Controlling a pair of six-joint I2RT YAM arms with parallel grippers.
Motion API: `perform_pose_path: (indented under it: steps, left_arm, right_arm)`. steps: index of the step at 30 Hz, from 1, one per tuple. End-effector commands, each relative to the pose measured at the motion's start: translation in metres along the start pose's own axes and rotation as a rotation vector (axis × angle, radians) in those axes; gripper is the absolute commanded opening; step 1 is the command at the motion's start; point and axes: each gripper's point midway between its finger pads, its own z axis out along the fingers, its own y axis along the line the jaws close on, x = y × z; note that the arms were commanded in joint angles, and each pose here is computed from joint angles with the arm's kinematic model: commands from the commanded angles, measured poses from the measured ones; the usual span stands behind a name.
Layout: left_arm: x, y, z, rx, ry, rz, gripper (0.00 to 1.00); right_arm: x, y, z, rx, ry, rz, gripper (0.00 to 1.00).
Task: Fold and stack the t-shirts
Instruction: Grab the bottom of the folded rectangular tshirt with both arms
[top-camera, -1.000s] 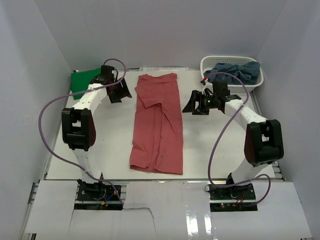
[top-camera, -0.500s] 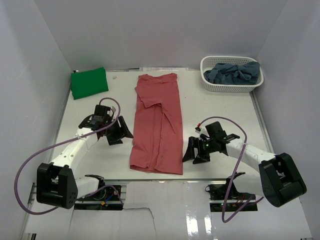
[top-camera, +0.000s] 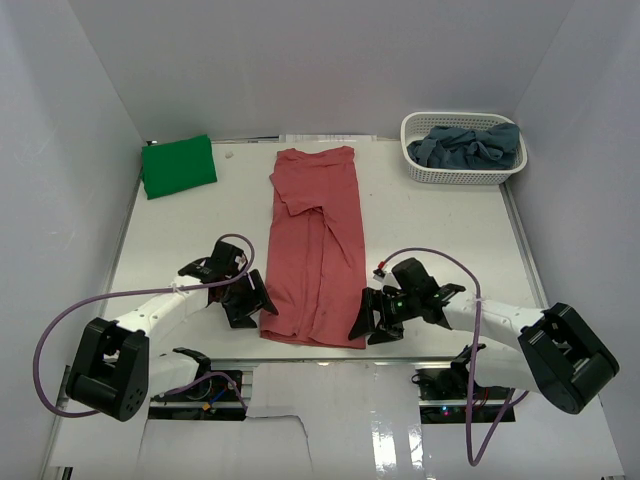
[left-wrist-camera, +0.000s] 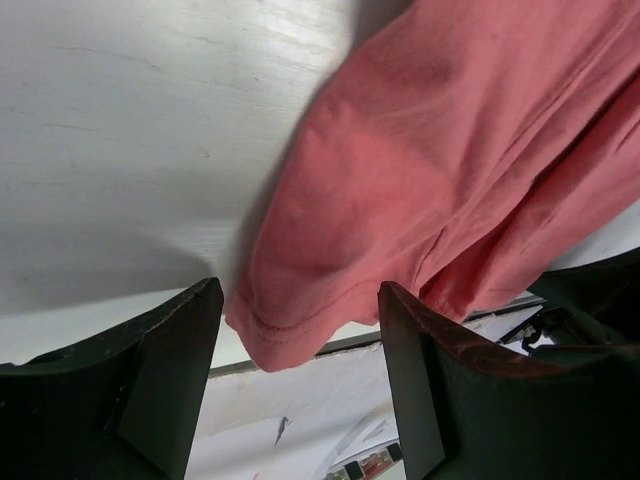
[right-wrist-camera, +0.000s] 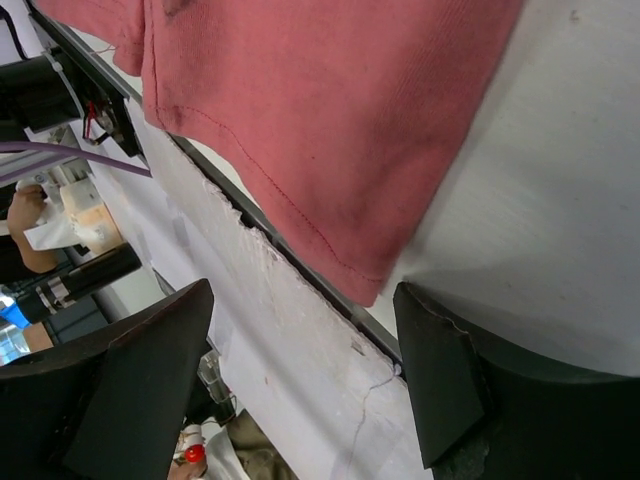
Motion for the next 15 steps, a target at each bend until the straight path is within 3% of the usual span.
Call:
perform_pose_path:
  steps: [1,7,15]
  left_arm:
    - [-0.004,-0.004,0.001,0.025,-0.037,-0.042,0.74]
    - [0.001,0.002,0.007,0.013,-0.023,-0.052,0.74]
    - [0.001,0.002,0.008,0.02,-0.031,-0.058,0.74]
  right_arm:
    - [0.002,-0.006,0.009,0.025,-0.016,0.044,0.79]
    - [0.007,-0.01,0.018,0.023,-0.017,0.066,0.66]
    - [0.012,-0.017,0.021,0.048,-0.006,0.088,0.32]
